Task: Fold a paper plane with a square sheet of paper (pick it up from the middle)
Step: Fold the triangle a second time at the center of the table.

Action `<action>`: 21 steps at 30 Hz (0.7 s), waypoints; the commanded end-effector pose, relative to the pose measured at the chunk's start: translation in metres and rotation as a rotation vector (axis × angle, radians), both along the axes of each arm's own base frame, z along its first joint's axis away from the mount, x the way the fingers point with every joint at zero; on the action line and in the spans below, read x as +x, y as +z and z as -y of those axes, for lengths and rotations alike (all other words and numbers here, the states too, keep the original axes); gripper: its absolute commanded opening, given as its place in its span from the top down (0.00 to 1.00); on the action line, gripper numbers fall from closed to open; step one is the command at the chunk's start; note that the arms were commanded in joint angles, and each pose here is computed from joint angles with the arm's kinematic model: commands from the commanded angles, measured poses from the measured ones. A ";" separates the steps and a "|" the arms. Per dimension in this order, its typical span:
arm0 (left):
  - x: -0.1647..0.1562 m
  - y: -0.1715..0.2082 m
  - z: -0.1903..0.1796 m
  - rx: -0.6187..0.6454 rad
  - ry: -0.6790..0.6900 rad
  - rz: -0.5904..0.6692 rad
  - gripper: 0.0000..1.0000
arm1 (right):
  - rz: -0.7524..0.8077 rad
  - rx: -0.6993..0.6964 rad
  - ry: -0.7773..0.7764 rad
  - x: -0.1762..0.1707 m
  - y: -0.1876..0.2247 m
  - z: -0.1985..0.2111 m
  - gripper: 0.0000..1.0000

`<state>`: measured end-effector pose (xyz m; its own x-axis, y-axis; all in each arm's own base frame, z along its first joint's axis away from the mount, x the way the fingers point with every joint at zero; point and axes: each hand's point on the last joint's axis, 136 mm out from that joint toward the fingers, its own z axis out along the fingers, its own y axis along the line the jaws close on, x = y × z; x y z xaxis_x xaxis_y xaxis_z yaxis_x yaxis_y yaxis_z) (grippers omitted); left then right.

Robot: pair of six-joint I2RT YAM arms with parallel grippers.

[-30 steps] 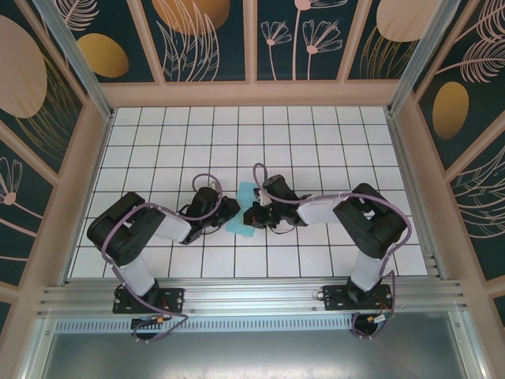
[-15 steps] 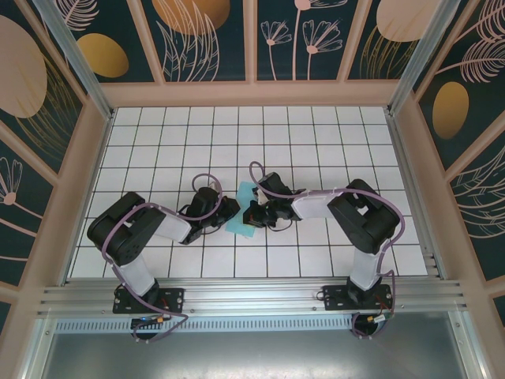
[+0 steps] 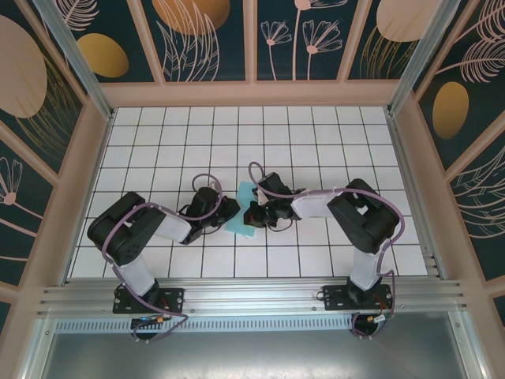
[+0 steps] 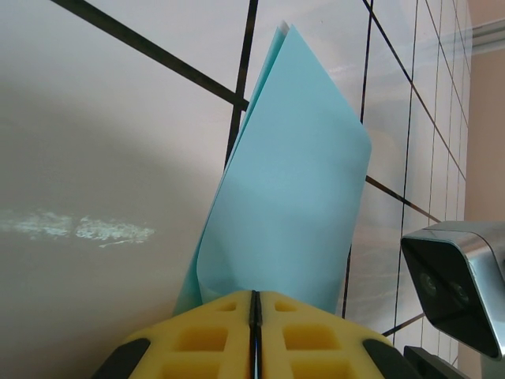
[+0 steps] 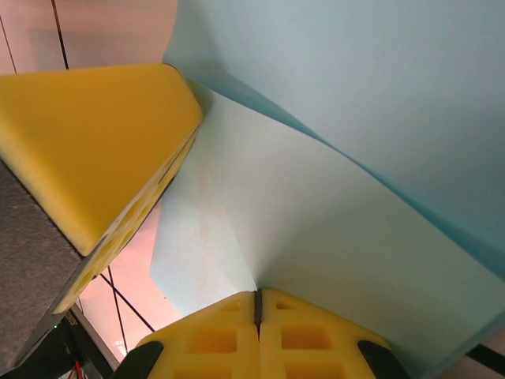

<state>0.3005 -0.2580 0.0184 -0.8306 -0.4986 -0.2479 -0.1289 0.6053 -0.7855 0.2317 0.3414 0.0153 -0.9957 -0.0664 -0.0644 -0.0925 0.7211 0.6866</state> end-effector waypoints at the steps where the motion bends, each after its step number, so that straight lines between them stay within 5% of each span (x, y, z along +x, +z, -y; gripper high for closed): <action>1: -0.026 -0.045 -0.018 0.124 -0.015 -0.145 0.88 | -0.076 -0.143 -0.018 -0.018 -0.039 0.030 0.97; 9: -0.025 -0.044 -0.016 0.127 -0.023 -0.144 0.88 | 0.030 0.026 0.072 -0.012 0.032 -0.006 0.95; 21: -0.024 -0.043 -0.014 0.127 -0.032 -0.144 0.88 | -0.069 -0.092 0.015 -0.031 -0.028 0.023 0.96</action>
